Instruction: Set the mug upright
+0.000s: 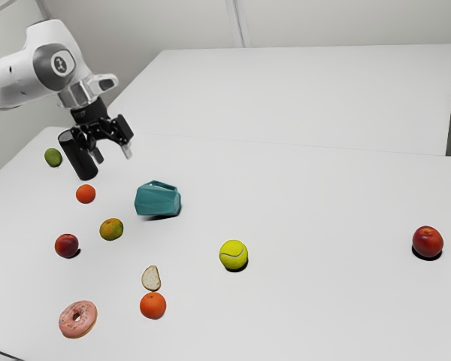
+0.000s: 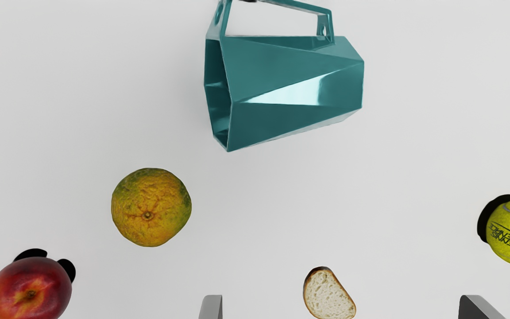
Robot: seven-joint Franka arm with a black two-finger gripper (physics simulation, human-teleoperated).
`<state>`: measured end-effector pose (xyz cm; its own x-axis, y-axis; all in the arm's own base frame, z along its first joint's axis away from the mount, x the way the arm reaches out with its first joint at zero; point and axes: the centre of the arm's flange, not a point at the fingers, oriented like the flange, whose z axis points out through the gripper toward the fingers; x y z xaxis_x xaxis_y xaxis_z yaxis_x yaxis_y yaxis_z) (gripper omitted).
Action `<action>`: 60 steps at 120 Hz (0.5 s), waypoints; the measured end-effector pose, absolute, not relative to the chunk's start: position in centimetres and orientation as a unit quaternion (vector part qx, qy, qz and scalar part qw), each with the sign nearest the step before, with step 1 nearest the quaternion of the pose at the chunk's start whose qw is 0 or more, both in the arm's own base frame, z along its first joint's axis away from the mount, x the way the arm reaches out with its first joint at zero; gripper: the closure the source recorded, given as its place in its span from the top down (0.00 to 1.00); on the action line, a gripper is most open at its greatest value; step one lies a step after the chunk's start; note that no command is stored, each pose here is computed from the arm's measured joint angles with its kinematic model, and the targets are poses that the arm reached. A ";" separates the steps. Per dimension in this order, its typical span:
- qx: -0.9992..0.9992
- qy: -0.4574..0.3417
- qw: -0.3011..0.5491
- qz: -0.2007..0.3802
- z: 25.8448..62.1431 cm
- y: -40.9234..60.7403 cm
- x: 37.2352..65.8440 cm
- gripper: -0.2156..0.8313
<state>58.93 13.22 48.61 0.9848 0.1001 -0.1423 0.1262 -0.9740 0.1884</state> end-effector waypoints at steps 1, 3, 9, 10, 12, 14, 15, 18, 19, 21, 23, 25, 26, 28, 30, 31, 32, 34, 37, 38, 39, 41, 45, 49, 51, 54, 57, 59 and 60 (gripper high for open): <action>0.991 0.057 0.100 -0.065 48.5 13.3 58.9 0.77; 0.991 0.056 0.102 -0.064 48.2 13.4 58.9 0.77; 0.991 0.054 0.109 -0.060 47.4 13.9 58.9 0.77; 0.991 0.054 0.110 -0.059 47.2 14.0 58.9 0.77; 0.991 0.053 0.113 -0.058 47.0 14.1 58.9 0.77; 0.990 0.052 0.116 -0.056 46.7 14.2 58.9 0.77; 0.990 0.052 0.117 -0.056 46.5 14.3 58.9 0.77; 0.990 0.051 0.122 -0.054 46.0 14.4 58.9 0.77; 0.989 0.051 0.124 -0.054 45.9 14.4 58.9 0.77; 0.989 0.051 0.127 -0.053 45.5 14.6 58.8 0.77; 0.989 0.051 0.131 -0.051 45.3 14.7 58.8 0.77; 0.988 0.051 0.134 -0.049 45.1 14.8 58.7 0.77; 0.988 0.051 0.136 -0.049 44.9 14.8 58.7 0.77; 0.988 0.050 0.139 -0.047 44.7 14.9 58.7 0.77; 0.988 0.050 0.142 -0.045 44.5 15.0 58.7 0.77; 0.987 0.050 0.144 -0.044 44.3 15.0 58.6 0.77; 0.987 0.049 0.146 -0.043 44.2 15.0 58.6 0.77; 0.987 0.049 0.149 -0.042 44.0 15.1 58.6 0.77; 0.986 0.050 0.155 -0.039 43.5 15.3 58.5 0.77; 0.986 0.050 0.156 -0.038 43.4 15.3 58.5 0.77; 0.985 0.050 0.158 -0.038 43.2 15.4 58.5 0.77; 0.985 0.050 0.161 -0.036 43.0 15.5 58.4 0.77; 0.984 0.049 0.166 -0.032 42.6 15.7 58.5 0.77; 0.984 0.048 0.171 -0.028 42.3 15.8 58.5 0.77; 0.983 0.047 0.173 -0.026 42.1 15.9 58.6 0.77; 0.983 0.045 0.177 -0.024 41.7 15.9 58.6 0.77; 0.982 0.044 0.181 -0.022 41.4 15.9 58.6 0.77; 0.982 0.044 0.183 -0.021 41.2 16.0 58.6 0.77; 0.982 0.044 0.185 -0.020 41.1 16.1 58.6 0.77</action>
